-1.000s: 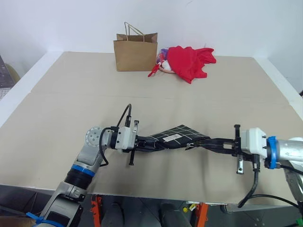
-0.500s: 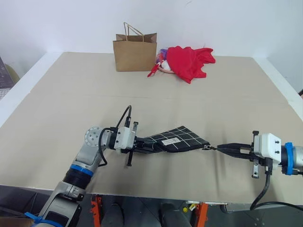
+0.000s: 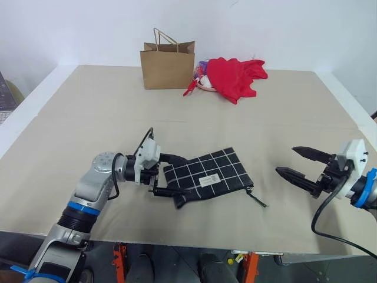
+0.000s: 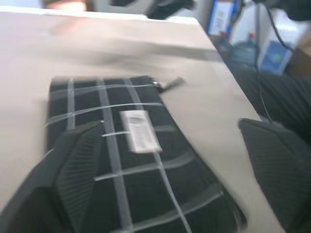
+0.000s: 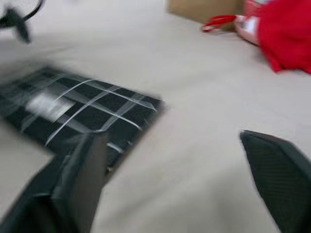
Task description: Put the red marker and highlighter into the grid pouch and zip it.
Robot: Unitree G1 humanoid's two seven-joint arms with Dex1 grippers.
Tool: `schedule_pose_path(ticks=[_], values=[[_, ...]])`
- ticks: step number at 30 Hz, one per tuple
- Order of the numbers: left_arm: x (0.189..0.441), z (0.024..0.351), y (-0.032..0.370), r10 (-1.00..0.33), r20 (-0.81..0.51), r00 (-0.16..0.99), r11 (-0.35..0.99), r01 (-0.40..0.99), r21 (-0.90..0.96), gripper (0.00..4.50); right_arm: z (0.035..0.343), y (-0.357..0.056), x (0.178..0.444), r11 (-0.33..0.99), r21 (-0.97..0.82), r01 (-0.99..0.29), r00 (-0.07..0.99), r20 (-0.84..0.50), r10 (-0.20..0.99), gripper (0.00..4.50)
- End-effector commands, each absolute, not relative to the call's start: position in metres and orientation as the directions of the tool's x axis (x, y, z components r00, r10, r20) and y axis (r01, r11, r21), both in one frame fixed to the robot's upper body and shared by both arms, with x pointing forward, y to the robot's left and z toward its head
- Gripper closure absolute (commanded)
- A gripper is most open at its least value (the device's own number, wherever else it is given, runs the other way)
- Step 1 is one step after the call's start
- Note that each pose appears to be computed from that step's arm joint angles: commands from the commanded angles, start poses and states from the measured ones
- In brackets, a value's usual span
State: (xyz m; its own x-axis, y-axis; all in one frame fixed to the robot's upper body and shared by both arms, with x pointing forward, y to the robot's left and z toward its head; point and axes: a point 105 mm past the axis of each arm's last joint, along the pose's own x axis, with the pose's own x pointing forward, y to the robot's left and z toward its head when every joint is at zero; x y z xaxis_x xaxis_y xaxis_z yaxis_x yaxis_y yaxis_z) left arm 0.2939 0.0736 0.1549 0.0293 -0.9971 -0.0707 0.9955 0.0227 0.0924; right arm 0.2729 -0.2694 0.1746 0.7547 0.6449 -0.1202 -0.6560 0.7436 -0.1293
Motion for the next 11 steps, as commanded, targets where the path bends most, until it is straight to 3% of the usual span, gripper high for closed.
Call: schedule_pose_path(ticks=[1, 11], values=[[0.3, 0.171, 0.085, -0.992, -0.039, 0.119, 0.115, 0.99, 0.081, 0.0, 0.18, -0.266, 0.269, 0.763, -0.101, -0.638, 0.77, -0.091, 0.632, 0.04], [0.337, 0.162, 0.124, -0.871, -0.06, 0.487, 0.478, 0.871, 0.115, 0.0, 0.17, -0.266, 0.276, 0.819, -0.182, -0.545, 0.838, -0.075, 0.541, 0.04]])
